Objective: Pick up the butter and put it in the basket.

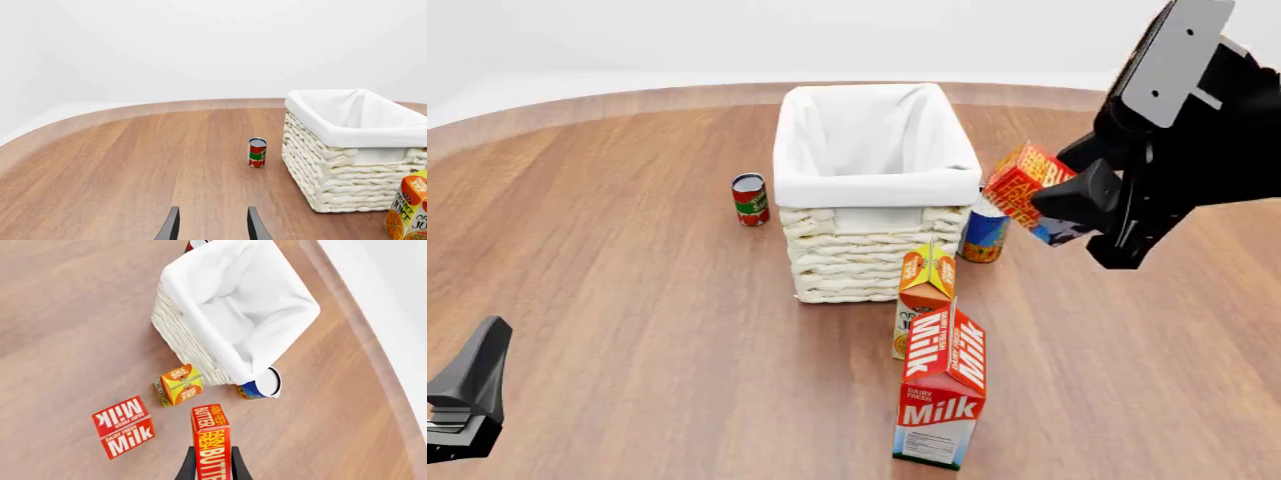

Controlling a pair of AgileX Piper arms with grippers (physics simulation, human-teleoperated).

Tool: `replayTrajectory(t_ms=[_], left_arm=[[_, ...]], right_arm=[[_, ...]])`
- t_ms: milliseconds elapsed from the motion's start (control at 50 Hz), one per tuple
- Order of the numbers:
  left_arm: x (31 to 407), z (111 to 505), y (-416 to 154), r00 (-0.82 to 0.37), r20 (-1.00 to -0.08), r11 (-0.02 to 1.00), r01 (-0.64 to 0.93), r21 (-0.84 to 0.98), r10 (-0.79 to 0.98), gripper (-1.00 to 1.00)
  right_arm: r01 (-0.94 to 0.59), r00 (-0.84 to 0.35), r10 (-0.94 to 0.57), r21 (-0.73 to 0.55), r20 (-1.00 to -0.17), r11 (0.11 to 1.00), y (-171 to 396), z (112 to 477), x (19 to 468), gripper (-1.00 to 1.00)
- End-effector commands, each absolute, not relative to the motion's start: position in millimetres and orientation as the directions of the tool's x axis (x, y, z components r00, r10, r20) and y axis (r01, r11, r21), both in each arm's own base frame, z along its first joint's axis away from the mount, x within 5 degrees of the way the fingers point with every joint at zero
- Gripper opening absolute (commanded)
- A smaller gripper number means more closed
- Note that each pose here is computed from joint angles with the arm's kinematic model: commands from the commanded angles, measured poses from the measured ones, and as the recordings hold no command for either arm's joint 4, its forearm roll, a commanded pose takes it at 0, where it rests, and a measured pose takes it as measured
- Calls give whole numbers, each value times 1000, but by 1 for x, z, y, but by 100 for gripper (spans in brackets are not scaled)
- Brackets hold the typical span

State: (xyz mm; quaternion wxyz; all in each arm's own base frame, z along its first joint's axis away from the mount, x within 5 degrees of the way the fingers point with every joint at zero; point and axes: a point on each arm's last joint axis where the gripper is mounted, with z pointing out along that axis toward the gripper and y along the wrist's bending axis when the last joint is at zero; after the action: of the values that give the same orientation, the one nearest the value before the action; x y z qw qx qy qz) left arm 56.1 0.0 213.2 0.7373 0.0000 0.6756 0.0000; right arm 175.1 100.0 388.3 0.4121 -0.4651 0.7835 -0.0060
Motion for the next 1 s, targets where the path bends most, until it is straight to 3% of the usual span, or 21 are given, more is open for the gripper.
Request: replayTrajectory(t_ms=[20,160,440,520,600,720,800,1000], left_arm=[[56,213,0,87,-996,1000,0,0,0,100],[56,213,0,87,-996,1000,0,0,0,100],[56,213,0,87,-996,1000,0,0,0,100],[56,213,0,87,-996,1000,0,0,0,100],[56,213,0,87,-996,1000,0,0,0,100],[56,213,0,87,-996,1000,0,0,0,100],[56,213,0,87,-996,1000,0,0,0,100],[56,213,0,87,-996,1000,0,0,0,100]], right_arm=[[-685,-136,-630,-387,-765,618,102,453,155,-100],[-670,-97,-580,-378,-809,639,102,474,148,-100],[-648,-75,-597,-416,-799,638,113,457,177,-100],[-647,-22,-528,-391,-849,655,115,489,162,-100],[-625,11,-532,-421,-847,657,114,493,167,-100],[-551,-37,-553,-445,-832,706,111,483,210,-100],[-507,-151,-513,-380,-845,774,107,484,244,-100],[-529,-201,-462,-301,-864,793,119,485,248,-100]])
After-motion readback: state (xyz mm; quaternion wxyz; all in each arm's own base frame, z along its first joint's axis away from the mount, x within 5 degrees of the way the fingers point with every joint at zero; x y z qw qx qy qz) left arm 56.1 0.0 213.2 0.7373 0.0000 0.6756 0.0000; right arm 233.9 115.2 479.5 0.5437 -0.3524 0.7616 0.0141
